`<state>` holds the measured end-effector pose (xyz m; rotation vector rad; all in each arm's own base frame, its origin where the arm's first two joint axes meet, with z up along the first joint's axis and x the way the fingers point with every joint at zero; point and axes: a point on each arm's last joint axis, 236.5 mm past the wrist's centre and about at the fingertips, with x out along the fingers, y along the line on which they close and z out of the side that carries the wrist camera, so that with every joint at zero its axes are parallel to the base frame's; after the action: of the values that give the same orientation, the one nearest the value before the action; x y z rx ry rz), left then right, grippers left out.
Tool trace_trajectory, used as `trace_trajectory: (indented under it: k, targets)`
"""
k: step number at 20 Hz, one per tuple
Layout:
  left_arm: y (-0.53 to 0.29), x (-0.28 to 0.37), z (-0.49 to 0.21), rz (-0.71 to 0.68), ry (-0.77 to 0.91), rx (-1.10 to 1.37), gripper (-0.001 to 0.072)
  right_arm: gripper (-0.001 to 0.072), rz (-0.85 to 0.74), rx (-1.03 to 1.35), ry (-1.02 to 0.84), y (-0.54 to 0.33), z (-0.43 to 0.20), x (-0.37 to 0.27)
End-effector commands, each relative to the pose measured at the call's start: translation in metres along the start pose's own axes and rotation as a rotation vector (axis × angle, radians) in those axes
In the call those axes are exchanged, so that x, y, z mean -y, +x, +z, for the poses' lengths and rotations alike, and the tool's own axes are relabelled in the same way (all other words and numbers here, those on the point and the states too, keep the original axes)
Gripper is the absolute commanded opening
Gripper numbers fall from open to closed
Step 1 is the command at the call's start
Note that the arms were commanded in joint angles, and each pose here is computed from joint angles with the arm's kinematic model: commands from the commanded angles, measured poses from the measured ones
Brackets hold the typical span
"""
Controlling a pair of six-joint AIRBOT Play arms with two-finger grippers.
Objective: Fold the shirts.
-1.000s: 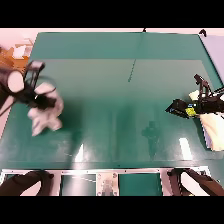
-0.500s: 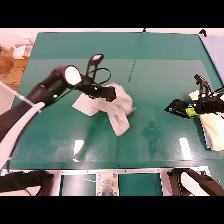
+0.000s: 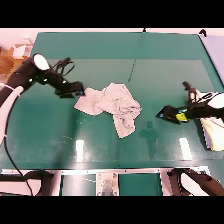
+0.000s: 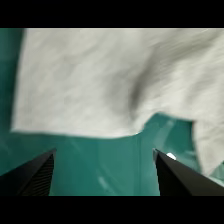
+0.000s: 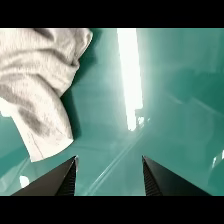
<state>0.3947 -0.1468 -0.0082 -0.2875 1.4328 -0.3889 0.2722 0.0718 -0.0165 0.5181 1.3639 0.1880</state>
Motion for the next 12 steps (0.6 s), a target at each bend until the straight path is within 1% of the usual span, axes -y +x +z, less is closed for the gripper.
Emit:
trace_trajectory:
  k: [1,3,7,9,11,12]
  targets:
    - [0.012,-0.071,-0.009,0.087,-0.106,-0.005,0.0719,0.0478,0.057,-0.039,0.018,0.042,-0.019,-0.015]
    - [0.034,-0.077,-0.005,0.07,-0.127,0.012,0.0719,0.0477,0.06,-0.085,0.003,0.065,-0.025,-0.022]
    - [0.075,-0.058,0.008,-0.095,-0.198,0.013,0.072,0.0477,0.085,-0.132,0.003,0.1,-0.032,-0.036]
    - [0.081,-0.044,0.013,-0.172,-0.202,0.023,0.0713,0.0476,0.098,-0.12,0.006,0.107,-0.027,-0.039]
    - [0.079,-0.036,0.024,-0.215,-0.225,0.063,0.071,0.0477,0.096,-0.122,0.003,0.113,-0.022,-0.038]
    - [0.078,-0.034,0.029,-0.226,-0.241,0.081,0.0584,0.0476,0.094,-0.129,0.0,0.116,-0.019,-0.038]
